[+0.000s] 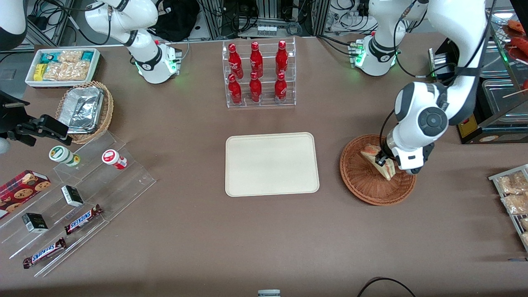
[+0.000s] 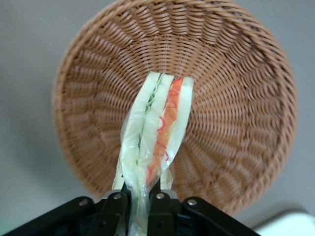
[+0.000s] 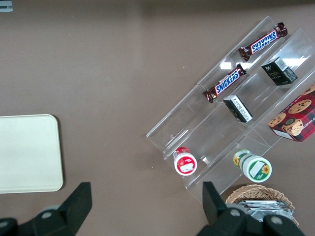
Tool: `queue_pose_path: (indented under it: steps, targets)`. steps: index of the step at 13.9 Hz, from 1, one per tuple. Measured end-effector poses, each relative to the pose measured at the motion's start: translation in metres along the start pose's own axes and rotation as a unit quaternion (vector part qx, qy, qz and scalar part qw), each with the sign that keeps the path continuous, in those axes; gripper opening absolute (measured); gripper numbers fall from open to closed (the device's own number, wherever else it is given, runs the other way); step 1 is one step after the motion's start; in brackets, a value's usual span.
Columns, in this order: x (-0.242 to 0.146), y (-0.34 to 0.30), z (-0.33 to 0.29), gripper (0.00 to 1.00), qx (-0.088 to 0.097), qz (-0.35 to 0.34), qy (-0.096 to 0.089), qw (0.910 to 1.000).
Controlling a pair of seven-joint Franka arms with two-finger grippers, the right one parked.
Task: Place sandwich from basket to tray
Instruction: 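Lower the left gripper and close it on the wrapped sandwich, then lift the sandwich and carry it with the left gripper over the cream tray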
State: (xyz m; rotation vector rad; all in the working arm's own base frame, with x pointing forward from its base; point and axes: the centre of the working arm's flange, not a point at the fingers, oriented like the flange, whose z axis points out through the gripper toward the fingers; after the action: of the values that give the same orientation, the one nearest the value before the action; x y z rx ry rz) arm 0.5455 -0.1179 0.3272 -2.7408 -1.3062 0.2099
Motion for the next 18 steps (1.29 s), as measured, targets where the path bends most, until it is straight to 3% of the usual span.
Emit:
queue_pose_path:
  steps: [3, 6, 10, 13, 15, 18]
  targets:
    - [-0.013, 0.017, -0.038, 0.15, 0.006, 0.071, 0.000, 0.9974]
    - [-0.039, 0.032, -0.033, 0.15, 0.011, 0.168, 0.001, 0.9858]
    - [-0.088, 0.067, -0.018, 0.15, 0.011, 0.315, 0.005, 0.9490]
    - [-0.135, 0.101, -0.009, 0.15, 0.012, 0.364, 0.008, 0.9312]
    - [-0.166, 0.125, 0.000, 0.15, 0.011, 0.374, 0.009, 0.9274]
    - [-0.205, 0.160, 0.014, 0.15, 0.006, 0.356, 0.012, 0.9345]
